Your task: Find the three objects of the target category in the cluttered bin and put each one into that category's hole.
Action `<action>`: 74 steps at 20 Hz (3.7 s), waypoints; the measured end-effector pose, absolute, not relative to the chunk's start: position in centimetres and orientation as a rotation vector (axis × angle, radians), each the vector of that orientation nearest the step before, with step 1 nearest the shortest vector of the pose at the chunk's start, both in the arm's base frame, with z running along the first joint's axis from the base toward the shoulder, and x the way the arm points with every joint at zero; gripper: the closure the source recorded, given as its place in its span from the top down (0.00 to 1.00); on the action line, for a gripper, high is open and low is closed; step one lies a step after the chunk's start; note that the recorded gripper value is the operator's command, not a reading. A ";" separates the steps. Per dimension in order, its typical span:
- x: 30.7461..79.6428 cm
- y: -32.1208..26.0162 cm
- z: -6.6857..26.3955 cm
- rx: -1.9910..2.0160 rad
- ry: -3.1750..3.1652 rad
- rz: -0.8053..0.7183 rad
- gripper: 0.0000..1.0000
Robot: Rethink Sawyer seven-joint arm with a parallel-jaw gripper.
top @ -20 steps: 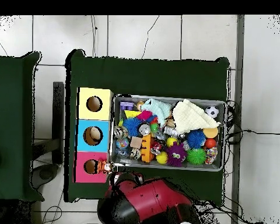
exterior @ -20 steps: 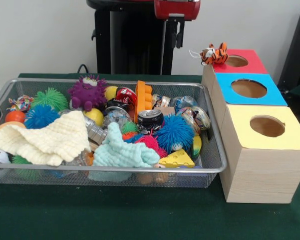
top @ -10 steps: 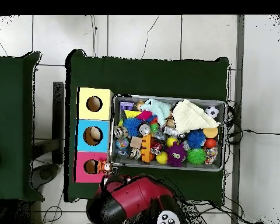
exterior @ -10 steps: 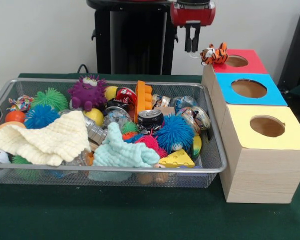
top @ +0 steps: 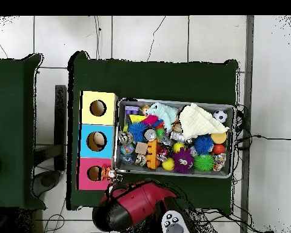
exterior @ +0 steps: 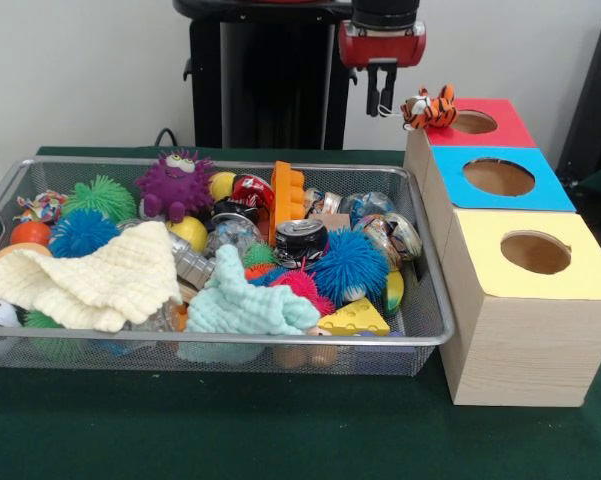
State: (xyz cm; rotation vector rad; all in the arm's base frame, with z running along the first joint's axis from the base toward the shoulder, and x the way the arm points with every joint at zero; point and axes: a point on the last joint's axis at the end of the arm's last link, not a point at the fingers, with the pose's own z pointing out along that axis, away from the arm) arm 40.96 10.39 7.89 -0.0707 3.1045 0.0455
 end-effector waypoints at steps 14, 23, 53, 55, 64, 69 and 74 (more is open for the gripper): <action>40.5 11.4 7.4 -0.081 3.087 0.055 0.00; 39.2 13.2 8.0 -0.034 3.085 0.096 0.00; 36.8 13.5 7.3 0.126 3.049 0.095 0.00; 36.9 13.3 7.3 0.140 3.051 0.103 0.00; 38.3 11.1 8.0 0.243 3.027 0.155 0.00; 39.4 10.2 8.5 0.277 3.002 0.176 0.00; 40.0 10.3 8.9 0.270 3.004 0.189 0.00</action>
